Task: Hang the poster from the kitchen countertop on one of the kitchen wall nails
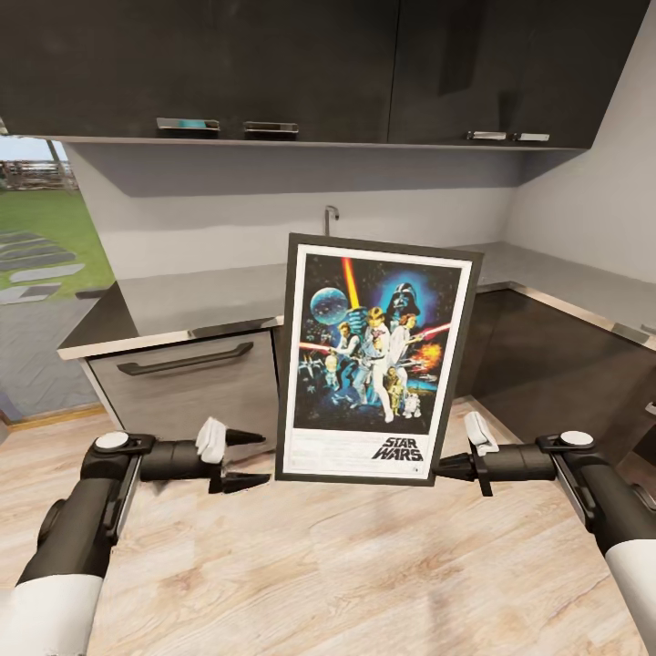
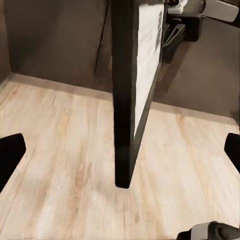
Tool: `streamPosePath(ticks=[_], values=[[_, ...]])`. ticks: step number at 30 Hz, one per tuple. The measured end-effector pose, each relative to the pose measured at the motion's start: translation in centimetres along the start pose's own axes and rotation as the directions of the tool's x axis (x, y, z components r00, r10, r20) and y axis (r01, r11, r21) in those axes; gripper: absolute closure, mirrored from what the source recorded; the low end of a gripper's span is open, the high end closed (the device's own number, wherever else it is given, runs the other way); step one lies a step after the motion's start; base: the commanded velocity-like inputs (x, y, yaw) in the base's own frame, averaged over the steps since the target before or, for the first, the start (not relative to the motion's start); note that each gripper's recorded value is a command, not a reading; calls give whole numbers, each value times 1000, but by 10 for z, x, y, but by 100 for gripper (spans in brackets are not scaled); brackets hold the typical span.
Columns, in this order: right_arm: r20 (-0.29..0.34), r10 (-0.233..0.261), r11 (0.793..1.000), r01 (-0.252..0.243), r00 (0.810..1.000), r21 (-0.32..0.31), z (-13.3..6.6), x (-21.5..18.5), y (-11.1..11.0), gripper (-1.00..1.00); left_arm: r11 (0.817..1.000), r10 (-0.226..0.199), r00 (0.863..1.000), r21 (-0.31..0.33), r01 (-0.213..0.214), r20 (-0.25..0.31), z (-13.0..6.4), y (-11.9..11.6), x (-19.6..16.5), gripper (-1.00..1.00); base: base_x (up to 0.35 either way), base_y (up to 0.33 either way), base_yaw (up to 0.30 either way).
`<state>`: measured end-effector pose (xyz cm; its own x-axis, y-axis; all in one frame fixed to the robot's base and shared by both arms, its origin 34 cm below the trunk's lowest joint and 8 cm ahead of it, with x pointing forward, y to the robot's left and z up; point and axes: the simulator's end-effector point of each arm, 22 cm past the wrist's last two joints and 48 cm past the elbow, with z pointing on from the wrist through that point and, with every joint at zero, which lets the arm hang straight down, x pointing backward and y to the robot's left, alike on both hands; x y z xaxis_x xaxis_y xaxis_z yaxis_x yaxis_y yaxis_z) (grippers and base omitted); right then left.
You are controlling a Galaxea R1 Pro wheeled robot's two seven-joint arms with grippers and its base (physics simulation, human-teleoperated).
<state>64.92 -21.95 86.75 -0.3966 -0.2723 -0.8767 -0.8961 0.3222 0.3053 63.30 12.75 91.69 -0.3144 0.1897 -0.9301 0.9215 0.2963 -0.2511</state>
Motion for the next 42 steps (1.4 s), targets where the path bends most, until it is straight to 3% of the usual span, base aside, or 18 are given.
streamPosePath(ticks=[9,12,18,29,36,42], values=[[0,0,1000,0,1000,0,0,0,0,100,996,-15,1000,-90,16,10,-38,24,4,-100,0,0,0],[0,0,1000,0,1000,0,0,0,0,100,987,-26,999,-156,31,34,-62,40,6,-100,0,0,0],[1,3,1000,-3,1000,3,0,0,-1,100,970,-43,998,-237,53,51,-90,54,28,-100,0,0,0],[-1,16,1000,-16,1000,7,0,3,-2,100,964,-92,995,-248,99,41,-94,45,61,-100,0,0,0],[0,40,999,-40,999,6,0,8,-4,100,966,-77,997,-247,82,28,-94,41,72,-100,0,0,0],[1,43,999,-43,999,7,0,9,-4,100,966,-89,996,-242,93,29,-92,39,77,-100,0,0,0]])
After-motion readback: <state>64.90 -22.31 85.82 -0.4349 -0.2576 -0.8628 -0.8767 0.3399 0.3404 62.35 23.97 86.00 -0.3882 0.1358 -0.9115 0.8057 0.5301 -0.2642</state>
